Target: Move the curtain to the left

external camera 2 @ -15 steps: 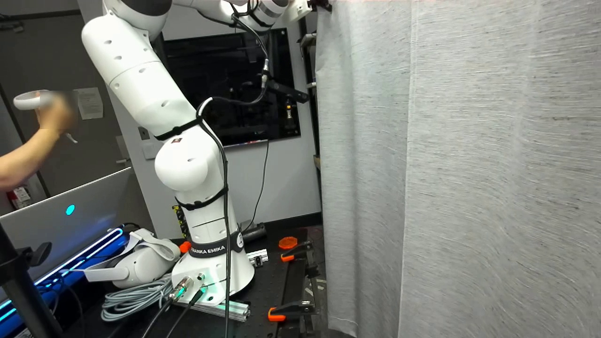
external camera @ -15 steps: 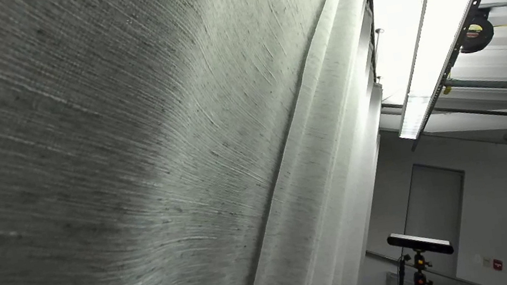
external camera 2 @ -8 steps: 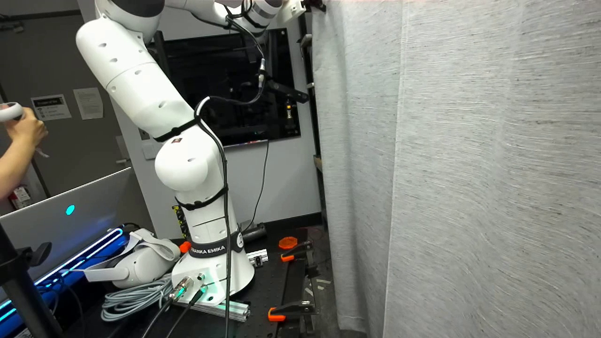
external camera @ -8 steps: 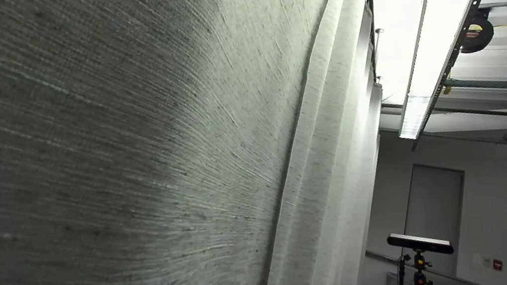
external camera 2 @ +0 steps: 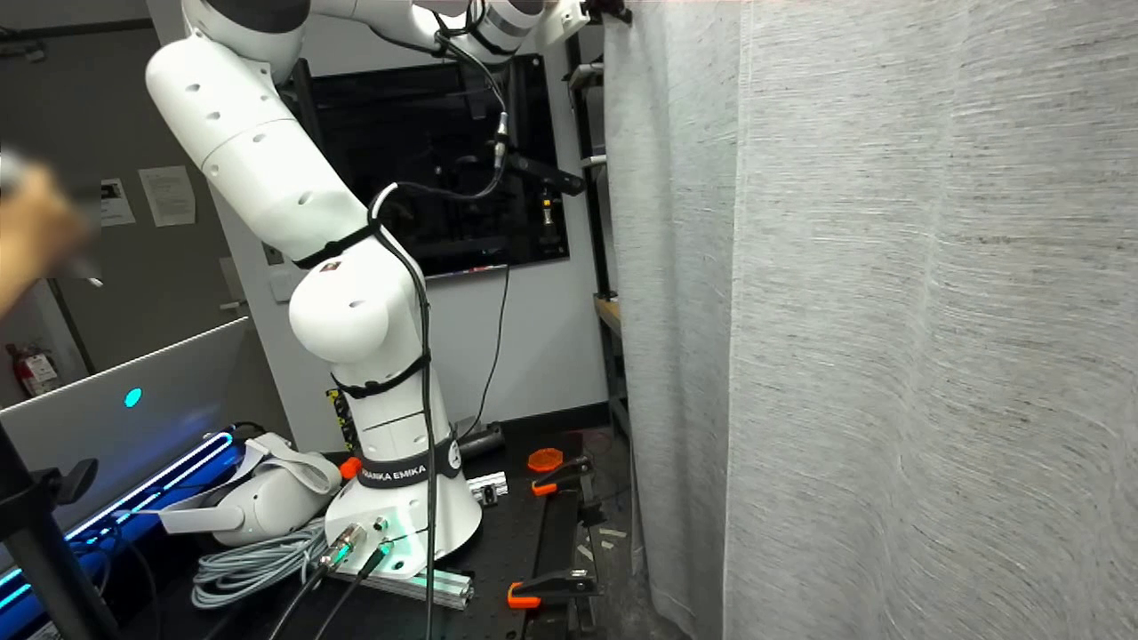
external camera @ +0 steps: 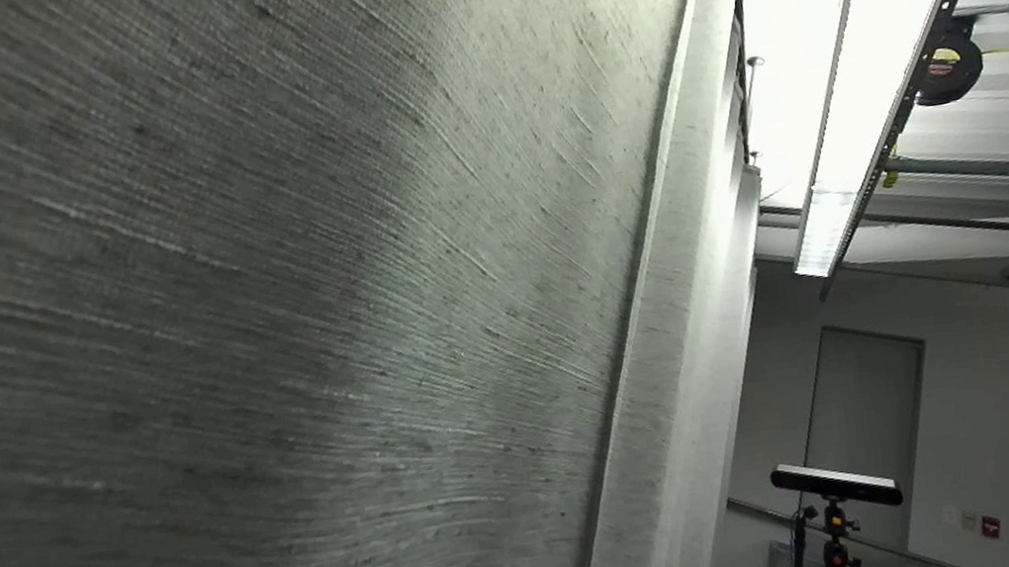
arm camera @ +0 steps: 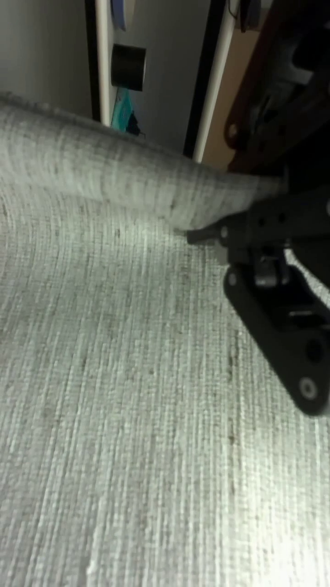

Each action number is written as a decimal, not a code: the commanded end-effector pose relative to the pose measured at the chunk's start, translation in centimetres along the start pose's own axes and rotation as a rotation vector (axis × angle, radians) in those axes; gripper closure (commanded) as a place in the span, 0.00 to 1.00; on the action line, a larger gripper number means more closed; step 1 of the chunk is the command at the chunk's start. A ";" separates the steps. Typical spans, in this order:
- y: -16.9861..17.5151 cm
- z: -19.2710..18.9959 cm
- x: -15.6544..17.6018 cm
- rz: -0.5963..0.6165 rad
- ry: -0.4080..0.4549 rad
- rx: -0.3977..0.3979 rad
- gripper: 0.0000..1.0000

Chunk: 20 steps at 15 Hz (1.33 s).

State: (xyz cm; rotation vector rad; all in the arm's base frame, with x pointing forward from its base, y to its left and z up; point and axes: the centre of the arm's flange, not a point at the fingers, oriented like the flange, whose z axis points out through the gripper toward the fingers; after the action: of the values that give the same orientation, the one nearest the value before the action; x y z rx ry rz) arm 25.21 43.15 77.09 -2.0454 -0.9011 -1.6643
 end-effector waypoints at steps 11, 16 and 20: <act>4.2 8.2 -7.2 0.033 -0.169 -0.022 0.99; 7.9 3.9 -1.2 0.057 -0.006 -0.093 0.96; 7.8 3.9 -1.2 0.056 -0.005 -0.091 0.96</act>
State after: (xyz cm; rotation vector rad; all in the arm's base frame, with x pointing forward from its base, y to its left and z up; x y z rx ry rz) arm 33.17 39.59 75.94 -2.1151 -0.7762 -1.6996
